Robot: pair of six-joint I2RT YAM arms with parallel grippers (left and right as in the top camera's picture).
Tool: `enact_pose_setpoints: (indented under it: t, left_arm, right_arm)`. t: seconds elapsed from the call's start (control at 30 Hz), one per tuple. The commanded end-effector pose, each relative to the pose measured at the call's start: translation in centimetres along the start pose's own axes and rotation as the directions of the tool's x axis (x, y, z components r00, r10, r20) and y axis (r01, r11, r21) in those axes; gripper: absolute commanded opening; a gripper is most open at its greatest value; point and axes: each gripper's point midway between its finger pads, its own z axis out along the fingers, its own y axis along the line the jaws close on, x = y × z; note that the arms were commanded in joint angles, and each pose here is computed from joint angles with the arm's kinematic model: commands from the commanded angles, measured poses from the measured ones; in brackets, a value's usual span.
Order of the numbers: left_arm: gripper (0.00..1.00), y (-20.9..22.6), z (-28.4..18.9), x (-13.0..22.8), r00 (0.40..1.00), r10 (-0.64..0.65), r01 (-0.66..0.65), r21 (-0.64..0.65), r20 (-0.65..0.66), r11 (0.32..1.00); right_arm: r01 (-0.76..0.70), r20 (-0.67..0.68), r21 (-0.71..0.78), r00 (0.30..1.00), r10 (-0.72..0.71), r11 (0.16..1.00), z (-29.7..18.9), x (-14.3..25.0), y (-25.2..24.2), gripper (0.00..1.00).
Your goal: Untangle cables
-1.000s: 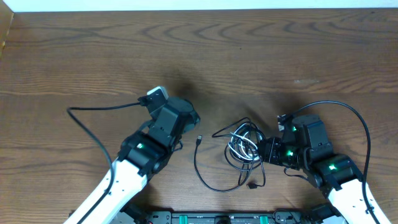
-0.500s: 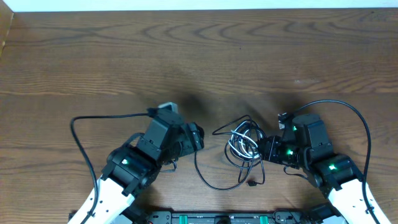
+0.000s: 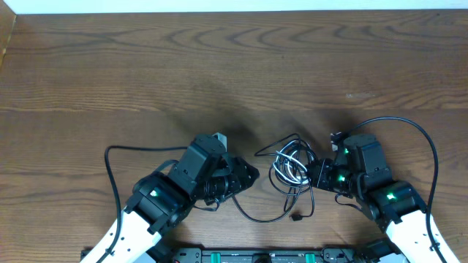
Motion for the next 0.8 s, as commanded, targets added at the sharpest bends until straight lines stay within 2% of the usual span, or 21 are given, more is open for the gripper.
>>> enact_pose_setpoints:
  t: [0.0, 0.07, 0.27, 0.53, 0.7, 0.77]
  left_arm:
    - [0.56, -0.1, 0.9, 0.9, 0.967, -0.252, 0.252, -0.011, -0.039, 0.968]
    - [0.55, -1.0, 1.6, 1.0, 0.963, -0.263, 0.264, 0.007, -0.052, 0.965]
    - [0.40, -2.7, 4.8, 1.8, 0.969, -0.227, 0.230, 0.021, -0.099, 0.973]
    - [0.38, -0.9, 9.0, 1.6, 0.947, -0.303, 0.295, -0.087, -0.105, 0.952]
    - [0.37, -0.6, 11.4, 1.0, 0.946, -0.307, 0.297, -0.097, -0.106, 0.950]
    - [0.27, -0.6, 12.2, 0.9, 0.946, -0.305, 0.296, -0.097, -0.110, 0.950]
  right_arm:
    - [0.020, 0.027, 0.017, 0.999, -0.021, 1.000, -0.1, -0.5, -0.1, 0.01]
    - [0.020, 0.031, 0.022, 0.999, -0.021, 1.000, -0.1, -0.5, -0.2, 0.01]
    - [0.019, 0.030, 0.022, 0.999, -0.020, 1.000, -0.1, -0.5, -0.2, 0.01]
    - [-0.051, 0.025, 0.024, 0.998, 0.050, 0.998, -0.1, -0.4, -0.3, 0.01]
    - [-0.059, 0.025, 0.024, 0.998, 0.058, 0.998, -0.1, -0.4, -0.3, 0.02]
    - [-0.059, 0.025, 0.024, 0.998, 0.059, 0.998, -0.1, -0.4, -0.3, 0.02]
